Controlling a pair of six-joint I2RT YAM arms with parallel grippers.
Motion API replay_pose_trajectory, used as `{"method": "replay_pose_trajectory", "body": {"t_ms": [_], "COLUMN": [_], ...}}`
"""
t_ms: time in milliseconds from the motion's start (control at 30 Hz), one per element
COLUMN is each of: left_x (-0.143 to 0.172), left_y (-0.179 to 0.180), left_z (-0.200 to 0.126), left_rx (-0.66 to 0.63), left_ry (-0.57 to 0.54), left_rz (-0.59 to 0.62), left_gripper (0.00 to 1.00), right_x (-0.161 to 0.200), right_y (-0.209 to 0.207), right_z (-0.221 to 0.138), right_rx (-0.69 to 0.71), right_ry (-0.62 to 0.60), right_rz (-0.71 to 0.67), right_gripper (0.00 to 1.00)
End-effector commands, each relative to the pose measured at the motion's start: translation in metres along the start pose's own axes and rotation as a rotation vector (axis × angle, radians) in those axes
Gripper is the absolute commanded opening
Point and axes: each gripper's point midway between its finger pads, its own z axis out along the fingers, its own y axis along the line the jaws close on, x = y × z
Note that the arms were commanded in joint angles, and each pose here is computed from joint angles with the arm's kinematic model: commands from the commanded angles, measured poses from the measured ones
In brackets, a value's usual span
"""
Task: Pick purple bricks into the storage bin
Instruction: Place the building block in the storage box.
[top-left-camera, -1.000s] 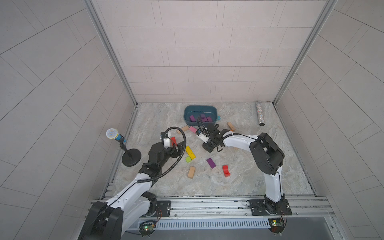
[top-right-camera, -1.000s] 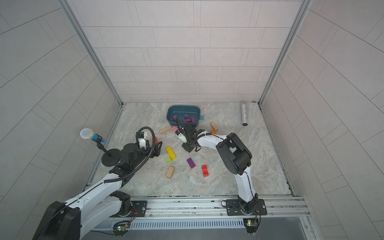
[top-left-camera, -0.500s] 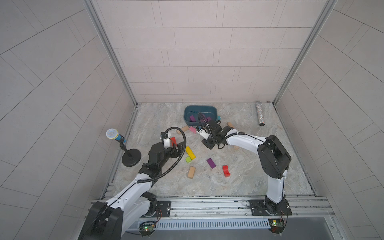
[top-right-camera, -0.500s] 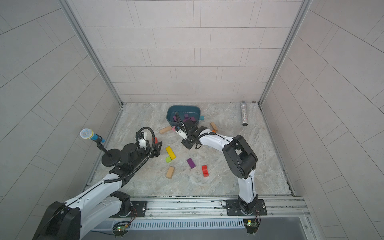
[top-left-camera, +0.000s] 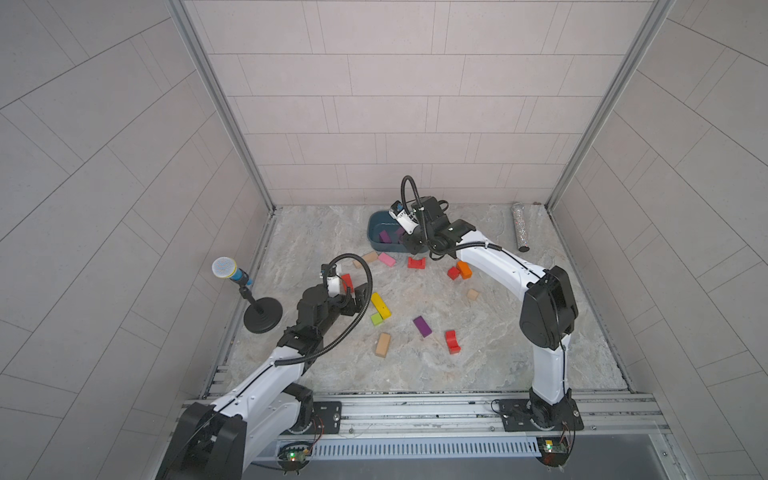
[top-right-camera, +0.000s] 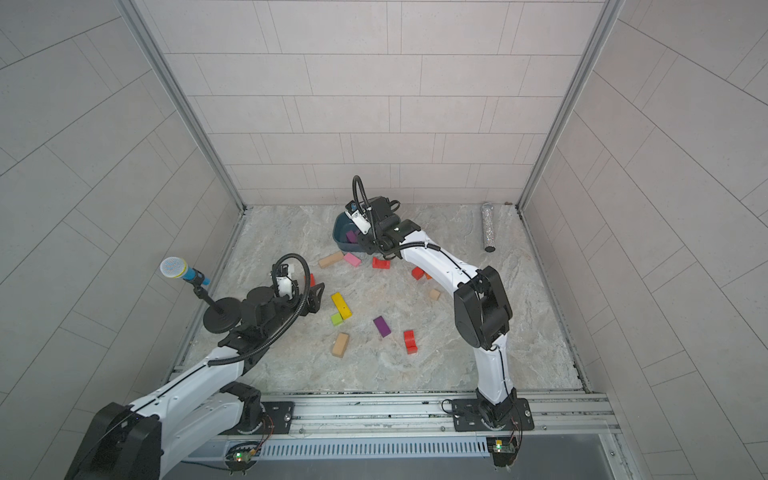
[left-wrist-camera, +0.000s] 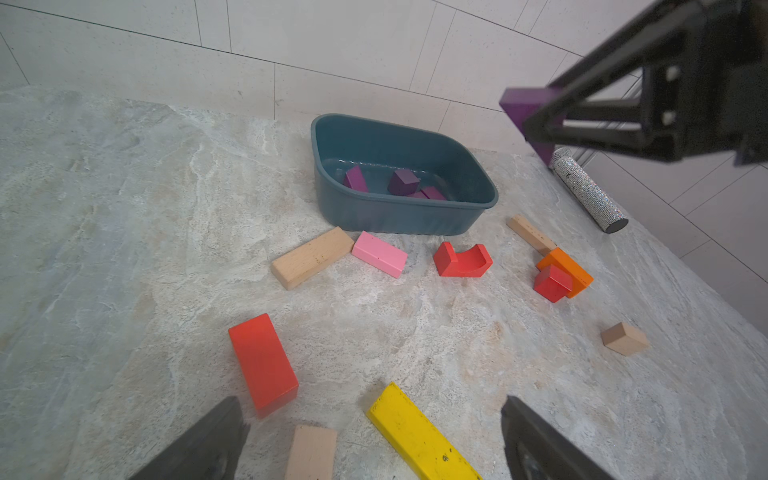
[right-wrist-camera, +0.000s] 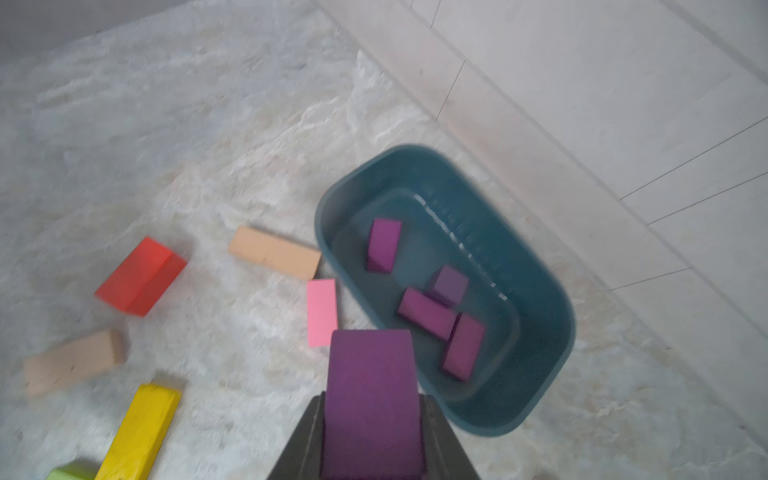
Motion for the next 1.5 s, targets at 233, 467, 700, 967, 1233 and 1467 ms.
{"method": "replay_pose_trajectory", "body": {"t_ms": [233,467,700,967,1233,1467], "left_x": [-0.015,-0.013,-0.012,-0.013,-0.013,-0.013], "left_y": [0.0,-0.001,0.0,0.0,0.0,0.0], "left_z": [-0.003,0.001,0.003,0.003,0.002,0.002], "left_rx": [-0.006,0.001,-0.005,-0.005,-0.005,-0.003], "left_ry": [-0.042,-0.036,-0.034,-0.033,-0.034,-0.035], "left_rz": [0.014,0.012,0.013,0.015,0.014,0.015], "left_gripper": [1.0,1.0,1.0,1.0,1.0,1.0], "right_x": [0.006,0.024,0.059,0.074,0.075,0.068], "right_y": [-0.068,-0.12,-0.121,-0.123,-0.125,-0.125], "right_z": [0.067,0.099,0.13,0.146,0.145,0.138], "right_rx": [0.087,0.137,0.1,0.104,0.107,0.106], "right_ry": [0.048,0.094,0.145,0.154,0.158,0.152], "right_rz": [0.107,0.211,0.254,0.283,0.291,0.283], "right_gripper": [0.06,0.04,0.01,0.0,0.33,0.54]}}
